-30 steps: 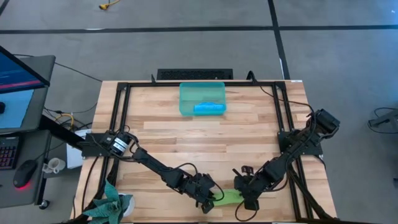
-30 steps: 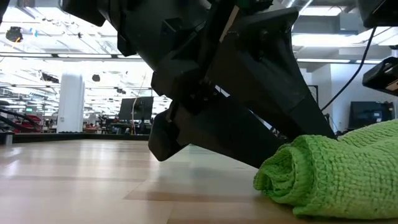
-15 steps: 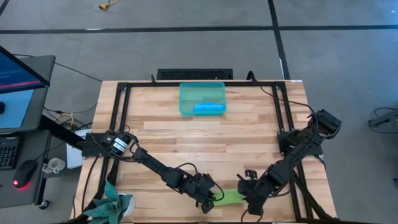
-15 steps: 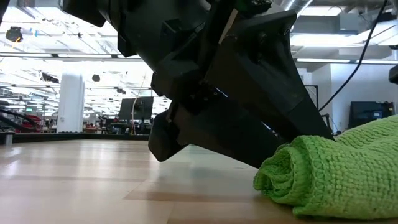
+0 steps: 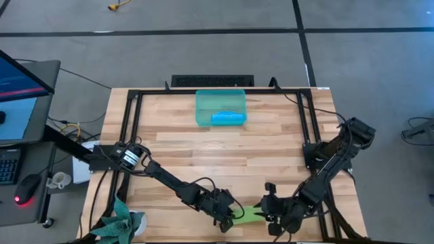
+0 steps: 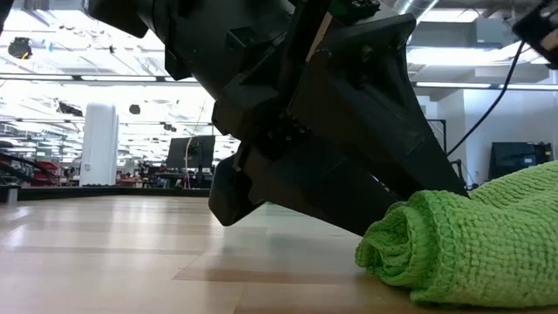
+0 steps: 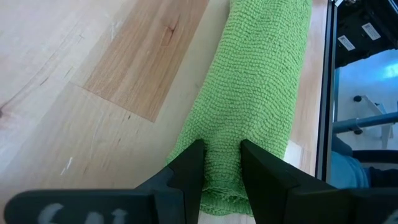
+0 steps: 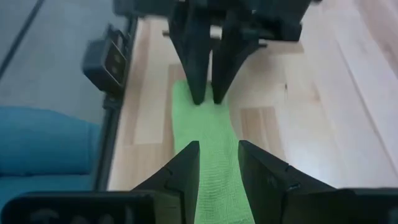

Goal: Roll microfiber towels into tight, uniform cylinder then place into a basket
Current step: Put the green microfiber cloth into the blue bin

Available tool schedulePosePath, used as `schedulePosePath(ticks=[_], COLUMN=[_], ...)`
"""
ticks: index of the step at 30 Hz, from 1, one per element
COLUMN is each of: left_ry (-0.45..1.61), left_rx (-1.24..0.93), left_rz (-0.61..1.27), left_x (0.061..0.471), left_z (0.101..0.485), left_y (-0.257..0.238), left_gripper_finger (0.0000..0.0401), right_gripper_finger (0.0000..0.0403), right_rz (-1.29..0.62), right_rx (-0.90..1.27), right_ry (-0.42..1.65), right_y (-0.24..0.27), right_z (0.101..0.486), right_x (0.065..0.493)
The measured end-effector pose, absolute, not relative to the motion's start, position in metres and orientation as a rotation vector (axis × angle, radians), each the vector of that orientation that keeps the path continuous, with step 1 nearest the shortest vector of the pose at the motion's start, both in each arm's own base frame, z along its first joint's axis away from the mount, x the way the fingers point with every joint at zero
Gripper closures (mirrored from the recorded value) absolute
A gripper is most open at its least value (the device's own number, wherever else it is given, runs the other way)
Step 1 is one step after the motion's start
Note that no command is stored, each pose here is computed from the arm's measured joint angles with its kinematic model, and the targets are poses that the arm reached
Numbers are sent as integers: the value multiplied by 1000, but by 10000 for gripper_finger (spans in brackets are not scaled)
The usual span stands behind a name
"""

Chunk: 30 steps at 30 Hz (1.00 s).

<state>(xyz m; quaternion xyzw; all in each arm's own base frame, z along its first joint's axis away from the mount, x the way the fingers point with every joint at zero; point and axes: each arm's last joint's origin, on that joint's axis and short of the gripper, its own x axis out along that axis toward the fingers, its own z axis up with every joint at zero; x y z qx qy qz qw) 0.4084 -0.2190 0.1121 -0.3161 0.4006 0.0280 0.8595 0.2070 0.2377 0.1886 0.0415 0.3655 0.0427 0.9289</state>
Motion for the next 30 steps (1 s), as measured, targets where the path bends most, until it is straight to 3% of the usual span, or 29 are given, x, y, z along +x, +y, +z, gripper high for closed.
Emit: schedulePosePath(ticks=[7, 20, 30], left_ry=[841, 843, 863], left_rx=[-662, -663, -674], left_rz=[58, 56, 32], left_x=[408, 408, 408], left_z=[112, 112, 112], left_y=[-219, -219, -220], left_gripper_finger=[303, 303, 303], right_gripper_finger=[269, 295, 296], right_rz=[68, 89, 96], right_rx=[40, 99, 60], right_ry=[769, 816, 910], right_y=[242, 248, 255], right_z=[158, 149, 114], right_x=[224, 222, 223])
